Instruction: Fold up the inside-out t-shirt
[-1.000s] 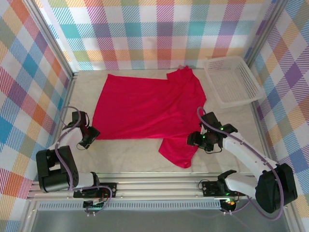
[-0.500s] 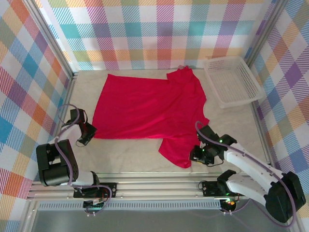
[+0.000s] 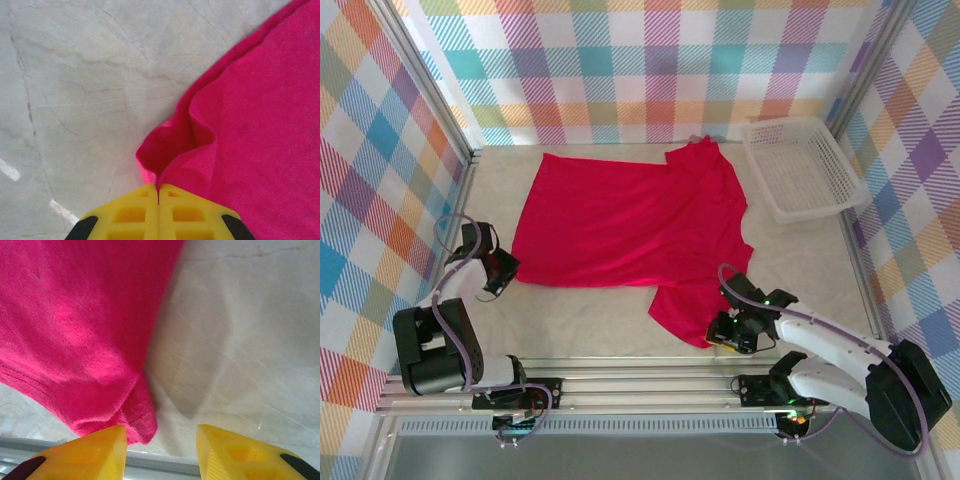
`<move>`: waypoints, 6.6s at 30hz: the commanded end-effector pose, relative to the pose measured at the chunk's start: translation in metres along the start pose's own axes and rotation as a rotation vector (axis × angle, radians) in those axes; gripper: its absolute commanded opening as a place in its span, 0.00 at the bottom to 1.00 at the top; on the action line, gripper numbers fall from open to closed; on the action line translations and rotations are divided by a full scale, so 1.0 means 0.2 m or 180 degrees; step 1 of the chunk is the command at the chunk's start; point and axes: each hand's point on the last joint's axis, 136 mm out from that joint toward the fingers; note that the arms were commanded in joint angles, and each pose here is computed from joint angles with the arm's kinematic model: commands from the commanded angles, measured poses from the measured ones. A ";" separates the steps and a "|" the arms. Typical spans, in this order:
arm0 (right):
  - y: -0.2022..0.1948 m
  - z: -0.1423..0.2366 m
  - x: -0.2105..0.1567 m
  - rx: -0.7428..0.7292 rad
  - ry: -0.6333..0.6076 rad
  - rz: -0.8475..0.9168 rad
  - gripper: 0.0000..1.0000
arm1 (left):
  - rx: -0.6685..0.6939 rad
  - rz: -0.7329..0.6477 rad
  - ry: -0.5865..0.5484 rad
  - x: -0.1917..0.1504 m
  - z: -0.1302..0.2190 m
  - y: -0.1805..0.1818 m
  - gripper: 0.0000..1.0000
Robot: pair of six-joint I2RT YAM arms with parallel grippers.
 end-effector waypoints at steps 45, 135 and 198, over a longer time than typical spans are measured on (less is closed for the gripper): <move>0.12 0.85 -0.07 0.0573 -0.0890 0.0149 0.00 | -0.0568 -0.0112 -0.0341 -0.08 0.57 -0.03 0.00; -0.10 0.05 0.87 -0.0226 -0.0235 -0.0402 0.42 | -0.0258 -0.0008 0.0563 -0.10 -0.16 -0.13 0.70; 0.47 0.02 1.05 -0.0204 -0.0540 0.0298 0.05 | -0.0726 -0.1060 0.0416 -0.28 0.13 -0.52 0.73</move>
Point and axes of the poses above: each hand's point on the last joint's axis, 136 mm out from that joint toward the fingers, its own z axis back along the fingers, its own y axis along the line the jaws close on, x = y × z, and after that the axes turned 2 degrees about z, right-handed
